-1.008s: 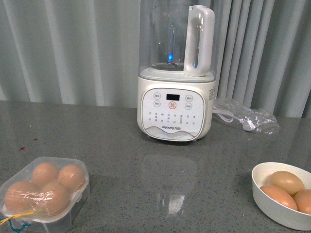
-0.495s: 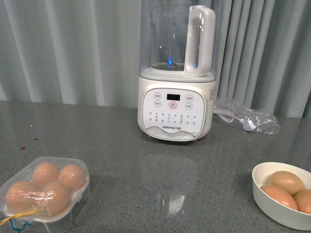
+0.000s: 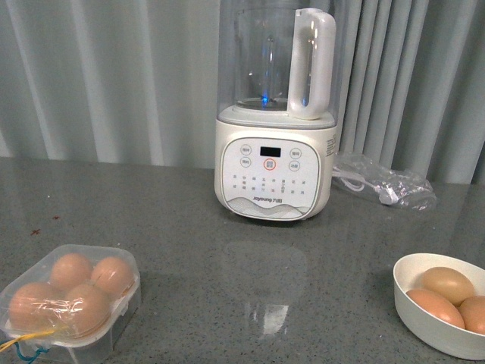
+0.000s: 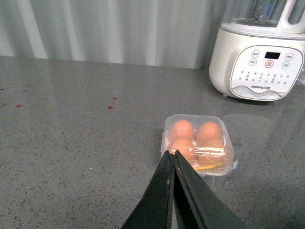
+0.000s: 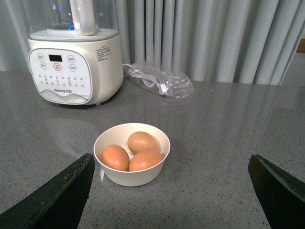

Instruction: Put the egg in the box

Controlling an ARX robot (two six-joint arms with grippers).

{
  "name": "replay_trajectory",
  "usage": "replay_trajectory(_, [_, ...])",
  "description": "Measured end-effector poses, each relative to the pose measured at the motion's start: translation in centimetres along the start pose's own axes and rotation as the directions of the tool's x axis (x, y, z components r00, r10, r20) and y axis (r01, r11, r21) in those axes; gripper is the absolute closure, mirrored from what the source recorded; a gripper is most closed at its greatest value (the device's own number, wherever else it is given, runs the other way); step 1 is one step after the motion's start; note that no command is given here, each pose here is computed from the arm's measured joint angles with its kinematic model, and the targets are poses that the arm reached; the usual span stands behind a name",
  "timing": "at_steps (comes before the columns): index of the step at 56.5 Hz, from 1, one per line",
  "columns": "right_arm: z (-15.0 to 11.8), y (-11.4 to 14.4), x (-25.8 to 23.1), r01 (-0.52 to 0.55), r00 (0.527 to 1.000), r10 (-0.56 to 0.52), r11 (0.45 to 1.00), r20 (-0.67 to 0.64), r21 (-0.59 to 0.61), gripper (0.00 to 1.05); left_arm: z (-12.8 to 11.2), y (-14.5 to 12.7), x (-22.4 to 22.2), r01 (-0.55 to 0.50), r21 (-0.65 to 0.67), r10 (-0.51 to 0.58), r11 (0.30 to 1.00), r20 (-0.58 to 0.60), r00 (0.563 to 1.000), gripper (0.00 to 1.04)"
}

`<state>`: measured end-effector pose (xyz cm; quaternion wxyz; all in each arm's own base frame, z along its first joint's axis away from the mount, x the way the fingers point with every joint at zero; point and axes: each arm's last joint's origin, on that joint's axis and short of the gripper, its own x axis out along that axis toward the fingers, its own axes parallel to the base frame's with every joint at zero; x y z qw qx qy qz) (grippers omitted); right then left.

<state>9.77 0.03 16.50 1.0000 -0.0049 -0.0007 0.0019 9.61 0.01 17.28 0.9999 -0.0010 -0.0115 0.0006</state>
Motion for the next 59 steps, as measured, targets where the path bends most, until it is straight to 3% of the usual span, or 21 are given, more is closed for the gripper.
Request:
replay_trajectory(4, [0.0,0.0,0.0,0.0,1.0,0.0,1.0,0.0,0.0,0.07,0.0,0.0,0.0,0.0,-0.001,0.0,1.0,0.0,1.0,1.0])
replay_trajectory(35, [0.0,0.0,0.0,0.0,1.0,0.0,1.0,0.0,0.0,0.07,0.0,0.0,0.0,0.0,0.0,0.0,1.0,0.0,1.0,0.06])
replay_trajectory(59, [0.0,0.0,0.0,0.0,1.0,0.0,1.0,0.0,0.0,0.07,0.0,0.0,0.0,0.0,0.0,0.0,1.0,0.0,1.0,0.07])
